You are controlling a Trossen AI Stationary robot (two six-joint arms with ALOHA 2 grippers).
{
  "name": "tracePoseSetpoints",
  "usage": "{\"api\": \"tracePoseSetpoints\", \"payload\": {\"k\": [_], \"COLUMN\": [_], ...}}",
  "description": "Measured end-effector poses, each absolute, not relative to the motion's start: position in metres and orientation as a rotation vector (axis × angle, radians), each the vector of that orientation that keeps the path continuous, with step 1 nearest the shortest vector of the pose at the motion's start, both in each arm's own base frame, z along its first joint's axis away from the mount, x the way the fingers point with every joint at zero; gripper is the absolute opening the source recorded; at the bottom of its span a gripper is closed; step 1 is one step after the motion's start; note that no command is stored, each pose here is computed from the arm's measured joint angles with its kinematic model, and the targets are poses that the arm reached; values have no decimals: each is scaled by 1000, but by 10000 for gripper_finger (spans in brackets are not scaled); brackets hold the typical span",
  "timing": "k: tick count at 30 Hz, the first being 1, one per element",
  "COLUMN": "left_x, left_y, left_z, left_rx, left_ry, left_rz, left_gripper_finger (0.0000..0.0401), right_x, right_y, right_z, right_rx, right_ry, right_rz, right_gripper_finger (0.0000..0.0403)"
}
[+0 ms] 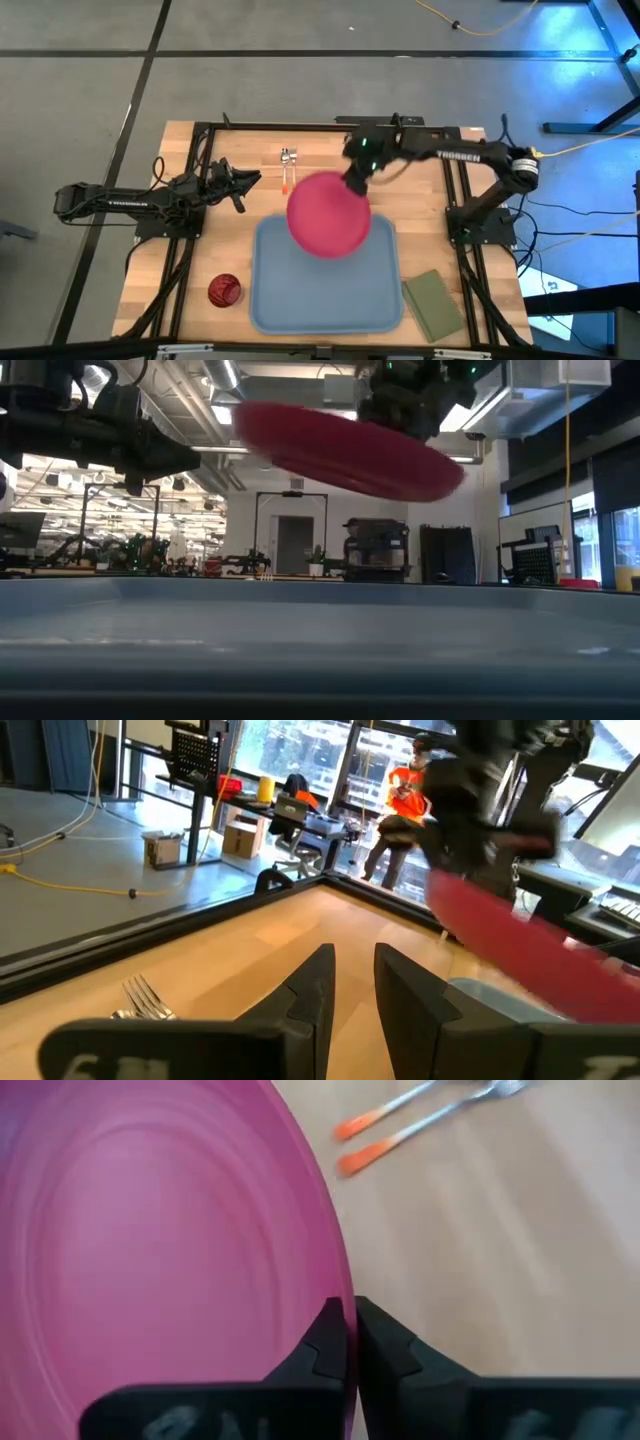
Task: Pick and place plate/cup/fork/spoon on tray
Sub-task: Put the plate pink on the blue tray
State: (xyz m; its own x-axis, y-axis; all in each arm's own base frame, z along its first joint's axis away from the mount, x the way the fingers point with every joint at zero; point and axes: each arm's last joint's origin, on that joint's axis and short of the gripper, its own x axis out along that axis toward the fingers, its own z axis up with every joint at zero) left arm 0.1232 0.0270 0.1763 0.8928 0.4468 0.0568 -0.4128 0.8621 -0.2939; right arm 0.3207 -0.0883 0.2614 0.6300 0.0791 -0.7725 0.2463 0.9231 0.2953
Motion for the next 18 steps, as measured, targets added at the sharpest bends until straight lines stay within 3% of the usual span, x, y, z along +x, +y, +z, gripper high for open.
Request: {"api": "tracePoseSetpoints", "payload": {"k": [8, 18], "left_x": [123, 123], "left_y": [27, 27], "left_z": [176, 177], "left_rx": [-282, -287], "left_ry": [-126, -133], "left_rz": [451, 450], "left_gripper_finger": [66, 66], "right_x": [327, 330], "right_y": [-5, 40], "right_z": [237, 197], "right_rx": [317, 393], "right_ry": [939, 976], "right_rz": [-226, -326], "right_gripper_finger": [7, 7]}}
